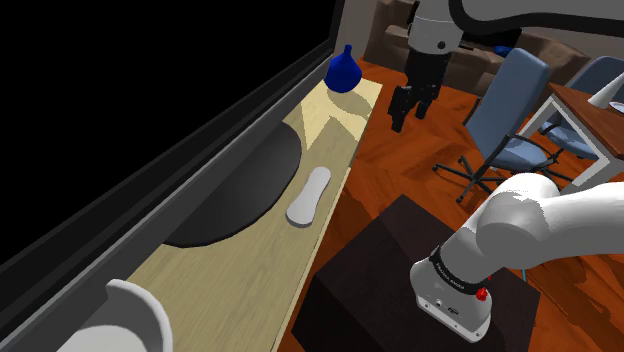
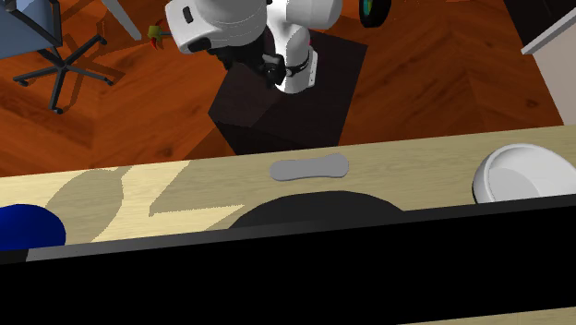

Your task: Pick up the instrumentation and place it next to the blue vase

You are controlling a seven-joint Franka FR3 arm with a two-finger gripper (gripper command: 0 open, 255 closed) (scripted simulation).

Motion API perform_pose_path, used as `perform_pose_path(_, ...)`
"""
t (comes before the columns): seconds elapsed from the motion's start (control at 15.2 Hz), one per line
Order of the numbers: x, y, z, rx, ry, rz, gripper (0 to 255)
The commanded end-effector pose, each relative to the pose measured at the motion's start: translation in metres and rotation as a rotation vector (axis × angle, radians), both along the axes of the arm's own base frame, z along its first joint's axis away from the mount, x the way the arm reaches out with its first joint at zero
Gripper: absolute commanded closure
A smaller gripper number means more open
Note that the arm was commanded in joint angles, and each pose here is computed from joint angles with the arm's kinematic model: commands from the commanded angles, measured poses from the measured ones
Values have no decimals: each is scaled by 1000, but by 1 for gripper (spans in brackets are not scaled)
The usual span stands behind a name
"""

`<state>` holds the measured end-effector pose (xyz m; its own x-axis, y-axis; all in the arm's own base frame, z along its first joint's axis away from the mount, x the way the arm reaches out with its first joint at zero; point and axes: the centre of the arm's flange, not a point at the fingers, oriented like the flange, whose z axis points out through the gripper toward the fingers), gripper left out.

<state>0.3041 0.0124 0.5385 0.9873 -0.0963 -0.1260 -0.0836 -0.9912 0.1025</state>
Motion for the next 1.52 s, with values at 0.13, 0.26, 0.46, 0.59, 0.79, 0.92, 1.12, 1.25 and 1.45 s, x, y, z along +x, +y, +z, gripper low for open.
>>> perform_pose_path(0.13, -2, 17, -17, 4, -17, -96, 0)
perform_pose_path(0.26, -2, 35, -34, 7, -34, -191, 0)
perform_pose_path(0.46, 2, 61, -59, 13, -59, -335, 0)
perform_pose_path(0.59, 8, 78, -75, 17, -76, -430, 0)
perform_pose_path(0.79, 19, 103, -100, 22, -101, -574, 0)
perform_pose_path(0.92, 28, 118, -116, 26, -118, -669, 0)
perform_pose_path(1.12, 46, 140, -140, 32, -144, -813, 0)
perform_pose_path(1.25, 60, 153, -155, 35, -161, -908, 0)
perform_pose_path(1.45, 69, 160, -170, 38, -172, -969, 0)
